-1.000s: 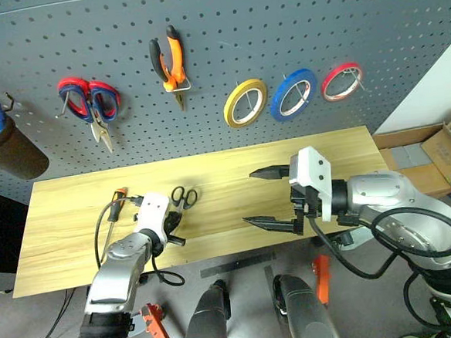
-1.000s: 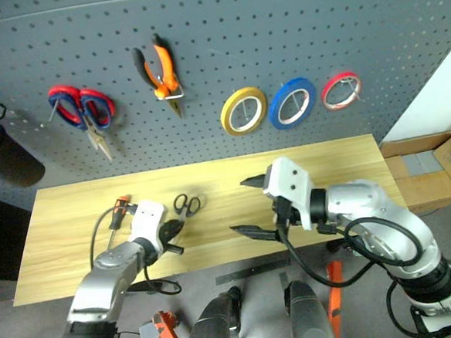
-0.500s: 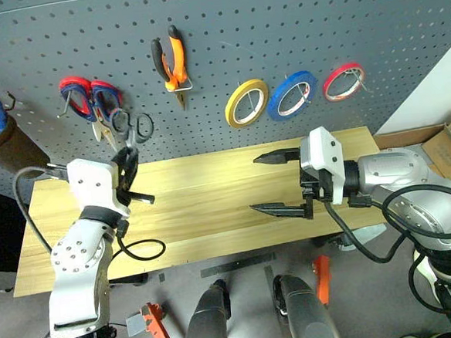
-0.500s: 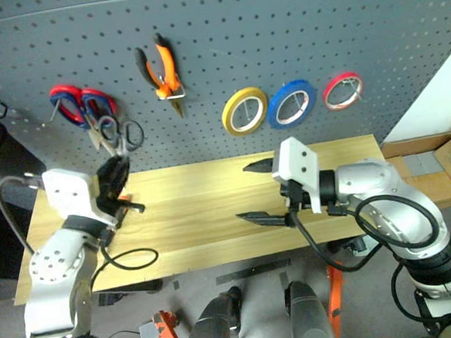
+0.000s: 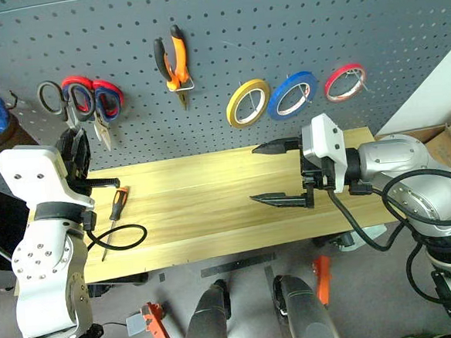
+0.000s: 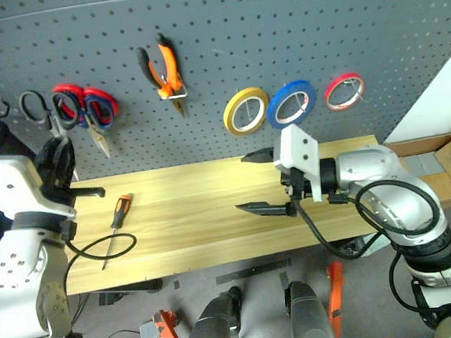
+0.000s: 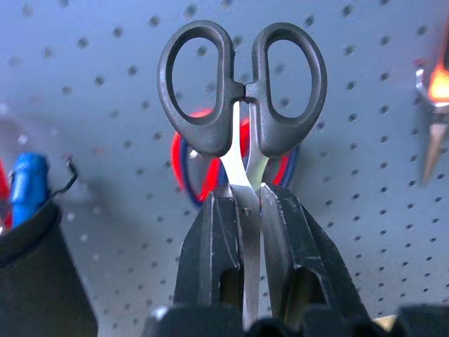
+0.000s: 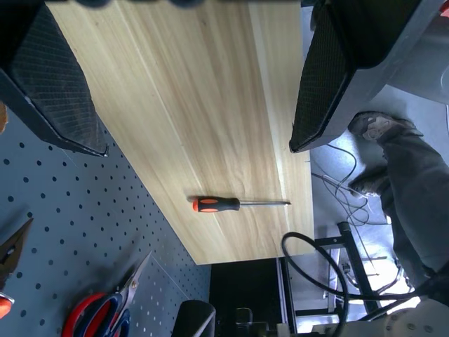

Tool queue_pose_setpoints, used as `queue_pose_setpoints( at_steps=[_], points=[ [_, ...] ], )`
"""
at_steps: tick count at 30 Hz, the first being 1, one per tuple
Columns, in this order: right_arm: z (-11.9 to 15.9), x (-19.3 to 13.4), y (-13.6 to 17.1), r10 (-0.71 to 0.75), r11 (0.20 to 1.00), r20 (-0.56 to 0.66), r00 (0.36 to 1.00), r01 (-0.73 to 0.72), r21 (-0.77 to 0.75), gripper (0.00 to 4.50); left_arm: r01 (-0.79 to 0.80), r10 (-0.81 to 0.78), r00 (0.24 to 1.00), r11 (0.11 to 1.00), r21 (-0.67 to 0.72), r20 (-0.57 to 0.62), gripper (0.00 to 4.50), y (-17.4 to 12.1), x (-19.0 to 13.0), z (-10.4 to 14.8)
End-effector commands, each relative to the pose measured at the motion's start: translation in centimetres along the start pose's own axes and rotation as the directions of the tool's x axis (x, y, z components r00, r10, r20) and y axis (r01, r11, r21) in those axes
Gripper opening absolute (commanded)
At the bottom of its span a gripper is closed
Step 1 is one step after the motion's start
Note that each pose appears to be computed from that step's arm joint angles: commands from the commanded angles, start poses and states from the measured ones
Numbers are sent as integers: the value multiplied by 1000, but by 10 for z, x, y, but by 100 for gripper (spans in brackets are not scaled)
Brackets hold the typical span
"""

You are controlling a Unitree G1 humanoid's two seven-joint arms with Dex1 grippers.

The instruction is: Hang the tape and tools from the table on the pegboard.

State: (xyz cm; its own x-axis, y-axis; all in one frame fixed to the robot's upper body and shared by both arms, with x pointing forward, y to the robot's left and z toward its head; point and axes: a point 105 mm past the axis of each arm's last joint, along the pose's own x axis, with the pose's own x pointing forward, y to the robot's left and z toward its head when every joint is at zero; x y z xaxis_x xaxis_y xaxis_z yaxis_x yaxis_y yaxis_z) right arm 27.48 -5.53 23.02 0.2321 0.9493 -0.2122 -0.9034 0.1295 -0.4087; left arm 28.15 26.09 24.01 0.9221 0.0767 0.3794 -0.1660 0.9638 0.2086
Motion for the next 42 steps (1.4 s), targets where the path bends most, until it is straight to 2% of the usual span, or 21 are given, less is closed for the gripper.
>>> queue_pose_setpoints(
  at_steps=[1, 16, 25, 30, 35, 39, 40, 42],
  points=[
    [11, -1, -1, 6, 998, 24, 1000, -5, -64, 450, 12, -11, 999, 1000, -6, 41, 11, -4, -4, 11],
    [17, 3, 1, 5, 996, 43, 999, -2, -84, 450, 71, -71, 997, 997, -7, -21, 11, -2, 14, -12],
    [64, 5, -20, -114, 985, 277, 954, 144, -93, 450, 74, -75, 997, 997, -17, -32, 11, -4, 20, -20],
    [70, 5, -21, -128, 983, 307, 943, 163, -90, 450, 65, -65, 997, 998, -16, -38, 11, -3, 20, -24],
    [64, 6, -20, -130, 983, 287, 949, 162, -89, 450, 70, -71, 997, 997, -23, -29, 180, -3, 18, -22],
    [59, 6, -19, -133, 983, 266, 955, 160, -85, 450, 83, -85, 992, 996, -31, -91, 327, -7, 9, -35],
    [56, 7, -19, -136, 984, 258, 957, 161, -79, 450, 89, -91, 989, 996, -16, -120, 350, -7, 5, -41],
    [49, 8, -20, -150, 984, 228, 962, 167, -57, 450, 110, -108, 967, 994, -5, -232, 350, -6, -4, -65]
  ],
)
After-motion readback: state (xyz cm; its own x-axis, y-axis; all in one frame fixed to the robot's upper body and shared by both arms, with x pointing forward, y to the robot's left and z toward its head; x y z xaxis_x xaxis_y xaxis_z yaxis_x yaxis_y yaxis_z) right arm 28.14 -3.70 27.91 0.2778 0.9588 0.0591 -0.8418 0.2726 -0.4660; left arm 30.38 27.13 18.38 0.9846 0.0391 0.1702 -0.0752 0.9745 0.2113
